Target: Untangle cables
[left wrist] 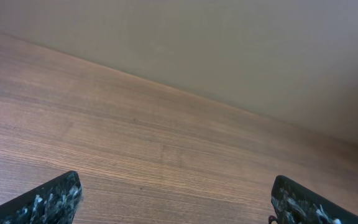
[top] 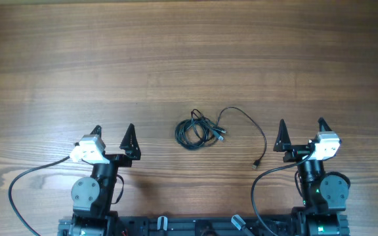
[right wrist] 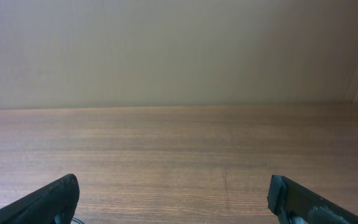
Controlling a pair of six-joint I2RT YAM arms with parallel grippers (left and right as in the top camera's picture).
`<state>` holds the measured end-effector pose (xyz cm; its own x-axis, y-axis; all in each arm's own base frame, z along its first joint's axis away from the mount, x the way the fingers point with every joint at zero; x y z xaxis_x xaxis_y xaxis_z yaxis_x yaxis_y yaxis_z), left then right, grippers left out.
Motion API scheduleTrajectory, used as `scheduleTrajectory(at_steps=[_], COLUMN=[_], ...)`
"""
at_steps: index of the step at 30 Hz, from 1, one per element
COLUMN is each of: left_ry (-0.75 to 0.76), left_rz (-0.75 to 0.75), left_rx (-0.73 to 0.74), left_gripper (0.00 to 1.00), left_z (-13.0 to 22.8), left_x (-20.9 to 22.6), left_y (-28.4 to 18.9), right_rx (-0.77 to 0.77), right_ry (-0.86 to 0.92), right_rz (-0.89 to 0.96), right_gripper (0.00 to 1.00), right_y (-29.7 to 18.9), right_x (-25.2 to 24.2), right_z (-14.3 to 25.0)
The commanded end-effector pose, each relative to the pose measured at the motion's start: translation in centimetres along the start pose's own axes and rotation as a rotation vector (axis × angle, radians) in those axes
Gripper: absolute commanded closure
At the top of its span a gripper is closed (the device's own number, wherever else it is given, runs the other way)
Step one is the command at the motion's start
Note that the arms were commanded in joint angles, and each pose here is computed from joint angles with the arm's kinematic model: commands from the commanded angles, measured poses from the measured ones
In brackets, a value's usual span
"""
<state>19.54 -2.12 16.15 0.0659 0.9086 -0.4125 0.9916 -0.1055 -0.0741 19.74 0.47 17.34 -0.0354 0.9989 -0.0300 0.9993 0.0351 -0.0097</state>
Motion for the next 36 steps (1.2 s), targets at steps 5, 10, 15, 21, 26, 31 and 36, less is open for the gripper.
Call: scheduleTrajectory(at_steps=[5,10,15,21,26,31,36], left_ry=[0.021,0.021,0.022,0.038,0.048,0.055,0.064], left_rz=[0.011,0.011,0.102,0.248,0.303,0.338,0.383], left_rx=[0.007,0.007,-0.009,-0.154,-0.221,-0.304,-0.223], left_gripper=[0.0,0.0,0.0,0.0,0.0,0.0,0.0], left_z=[0.2,0.2,-0.3,-3.3,-6.4,-11.1,-13.8], left_x=[-0.1,-0.1,-1.4,-3.8,-5.4,-7.5,-9.8], left_y=[0.0,0.0,-0.1,-0.8,-2.0,-3.7,-2.4], right_rx=[-0.01,-0.01,-0.01,-0.01,-0.01,-0.01,-0.01], right_ry=[-0.011,-0.011,-0.012,-0.012,-0.011,-0.011,-0.012], right_rz=[-0.005,-0.005,-0.005,-0.005,-0.005,-0.005,-0.005], right_gripper=[0.0,0.0,0.0,0.0,0.0,0.0,0.0], right_y=[0.0,0.0,0.0,0.0,0.0,0.0,0.0], right_x=[0.0,0.0,0.0,0.0,0.0,0.0,0.0], right_z=[-0.2,-0.2,-0.2,-0.2,-0.2,-0.2,-0.2])
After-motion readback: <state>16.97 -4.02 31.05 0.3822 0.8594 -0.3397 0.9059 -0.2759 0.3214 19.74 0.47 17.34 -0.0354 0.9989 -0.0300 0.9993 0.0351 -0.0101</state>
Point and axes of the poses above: each gripper's point midway between its finger pads, its own y axis out along the fingers, its own x axis along the line the jaws close on, z = x × y, the point moved 5 cm from there along -y, back along the fingers, and after that the axes turned 4 degrees about -y, right-handed, at the moved point
